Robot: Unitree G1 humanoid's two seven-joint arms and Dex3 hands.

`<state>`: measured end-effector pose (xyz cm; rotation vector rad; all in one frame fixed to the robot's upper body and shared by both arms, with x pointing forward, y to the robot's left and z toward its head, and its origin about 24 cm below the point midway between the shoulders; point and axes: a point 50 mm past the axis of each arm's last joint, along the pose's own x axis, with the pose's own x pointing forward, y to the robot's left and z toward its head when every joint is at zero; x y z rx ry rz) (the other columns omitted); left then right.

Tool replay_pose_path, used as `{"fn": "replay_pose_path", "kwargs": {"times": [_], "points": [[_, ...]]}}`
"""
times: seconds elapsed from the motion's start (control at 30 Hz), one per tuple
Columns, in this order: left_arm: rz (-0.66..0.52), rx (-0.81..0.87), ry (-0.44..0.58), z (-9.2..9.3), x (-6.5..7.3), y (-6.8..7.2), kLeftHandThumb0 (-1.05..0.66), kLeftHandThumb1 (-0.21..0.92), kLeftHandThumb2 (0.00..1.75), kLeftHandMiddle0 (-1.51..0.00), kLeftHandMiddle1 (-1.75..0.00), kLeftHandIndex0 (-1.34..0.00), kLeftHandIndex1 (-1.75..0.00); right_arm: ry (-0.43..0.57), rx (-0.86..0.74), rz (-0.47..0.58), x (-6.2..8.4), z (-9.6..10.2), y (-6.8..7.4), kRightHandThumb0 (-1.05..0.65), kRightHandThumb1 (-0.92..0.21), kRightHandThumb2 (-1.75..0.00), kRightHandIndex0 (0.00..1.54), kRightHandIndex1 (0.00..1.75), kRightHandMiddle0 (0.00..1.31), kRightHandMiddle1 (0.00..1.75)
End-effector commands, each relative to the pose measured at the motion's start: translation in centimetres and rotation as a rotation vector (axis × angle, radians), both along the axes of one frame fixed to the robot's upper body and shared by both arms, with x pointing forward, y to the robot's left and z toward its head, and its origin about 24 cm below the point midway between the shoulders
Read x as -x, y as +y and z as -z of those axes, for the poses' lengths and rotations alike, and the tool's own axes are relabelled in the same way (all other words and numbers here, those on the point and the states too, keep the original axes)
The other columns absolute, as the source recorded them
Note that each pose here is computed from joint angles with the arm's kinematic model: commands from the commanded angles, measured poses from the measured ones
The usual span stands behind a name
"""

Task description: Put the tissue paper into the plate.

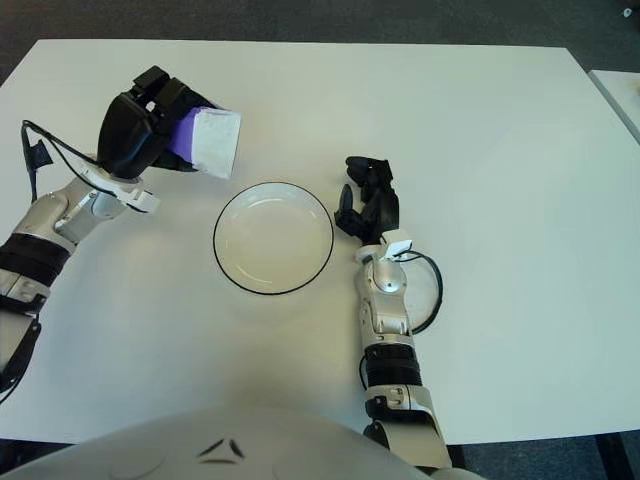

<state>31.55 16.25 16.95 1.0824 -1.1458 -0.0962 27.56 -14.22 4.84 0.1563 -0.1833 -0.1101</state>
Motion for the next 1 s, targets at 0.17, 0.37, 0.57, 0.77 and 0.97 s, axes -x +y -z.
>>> {"fn": "replay_pose_path", "kwargs": {"times": [0.17, 0.37, 0.57, 0.77, 0.97], "points": [[0.06, -0.007, -0.012, -1.8, 0.2, -0.5, -0.47, 0.34, 1.29, -1.2, -1.75, -0.59, -1.75, 0.262, -0.024, 0.015, 2.0, 5.2, -0.3, -0.38, -0.62, -1.01, 0.35, 0.98, 0.15, 1.27], [0.104, -0.036, -0.036, -3.6, 0.3, -1.2, -0.47, 0.33, 1.29, -1.2, -1.75, -0.6, -1.75, 0.262, -0.026, 0.007, 1.9, 5.2, -0.2, -0.38, -0.62, -1.02, 0.35, 0.98, 0.15, 1.27], [0.162, -0.071, -0.046, -4.7, 0.5, -2.0, -0.47, 0.33, 1.3, -1.19, -1.75, -0.6, -1.75, 0.263, -0.023, 0.009, 1.8, 5.3, -0.1, -0.39, -0.62, -1.02, 0.35, 0.98, 0.15, 1.27], [0.223, -0.1, -0.032, -5.3, 1.1, -2.9, -0.47, 0.32, 1.3, -1.19, -1.75, -0.6, -1.75, 0.264, -0.021, 0.012, 1.7, 5.4, 0.0, -0.39, -0.62, -1.01, 0.35, 0.98, 0.17, 1.28], [0.283, -0.165, -0.012, -5.1, 2.4, -4.2, -0.47, 0.32, 1.31, -1.19, -1.75, -0.61, -1.75, 0.27, -0.026, 0.016, 1.7, 5.4, 0.0, -0.39, -0.62, -1.01, 0.34, 0.97, 0.17, 1.28]]}}
